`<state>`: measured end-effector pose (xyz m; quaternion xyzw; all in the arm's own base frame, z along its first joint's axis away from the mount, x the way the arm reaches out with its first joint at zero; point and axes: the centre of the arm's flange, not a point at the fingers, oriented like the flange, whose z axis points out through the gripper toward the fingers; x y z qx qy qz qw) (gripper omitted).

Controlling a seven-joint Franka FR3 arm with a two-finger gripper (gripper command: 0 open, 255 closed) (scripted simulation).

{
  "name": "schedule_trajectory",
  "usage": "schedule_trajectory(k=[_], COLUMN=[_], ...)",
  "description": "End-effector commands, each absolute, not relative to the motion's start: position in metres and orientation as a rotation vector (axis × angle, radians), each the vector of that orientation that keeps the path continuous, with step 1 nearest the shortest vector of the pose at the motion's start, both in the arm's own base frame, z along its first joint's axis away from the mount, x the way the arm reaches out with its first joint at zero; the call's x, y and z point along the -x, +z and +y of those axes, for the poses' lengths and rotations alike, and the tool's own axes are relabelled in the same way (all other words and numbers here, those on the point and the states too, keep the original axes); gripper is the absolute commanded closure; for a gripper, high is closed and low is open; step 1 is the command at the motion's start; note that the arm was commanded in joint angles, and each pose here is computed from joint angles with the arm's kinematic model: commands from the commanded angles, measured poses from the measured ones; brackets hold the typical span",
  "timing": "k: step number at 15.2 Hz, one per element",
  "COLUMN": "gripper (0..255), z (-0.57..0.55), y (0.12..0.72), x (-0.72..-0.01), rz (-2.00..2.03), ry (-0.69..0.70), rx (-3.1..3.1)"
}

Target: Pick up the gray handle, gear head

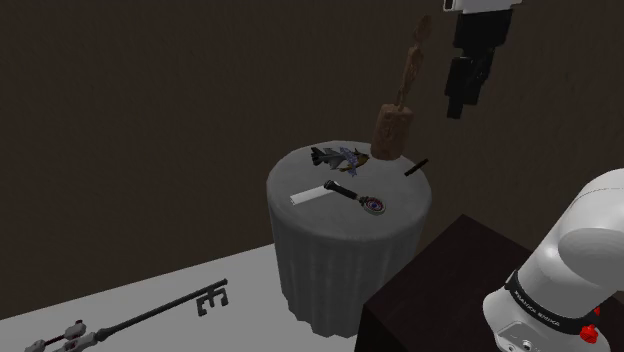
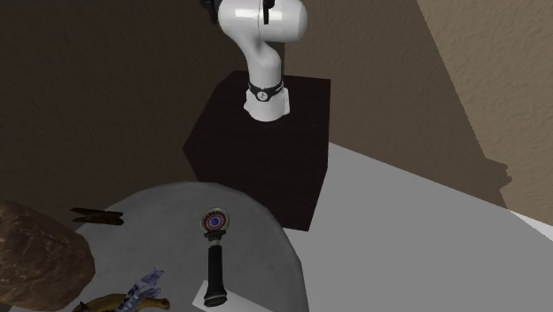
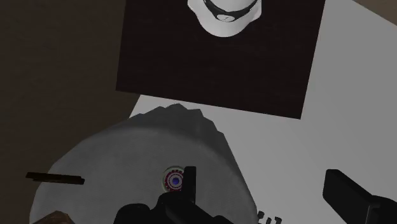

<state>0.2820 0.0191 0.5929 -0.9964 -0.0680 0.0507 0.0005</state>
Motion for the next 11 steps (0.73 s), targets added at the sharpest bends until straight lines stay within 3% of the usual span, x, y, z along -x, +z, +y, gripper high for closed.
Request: schedule_trajectory(k=[1, 11], gripper=[0, 0], z=[0.019, 0.006], y=[0.593, 0.48], x=[-0.282, -0.337], rz=[-0.214, -0.306], ry=[0.159, 0.053], rx=[3.129, 3.148])
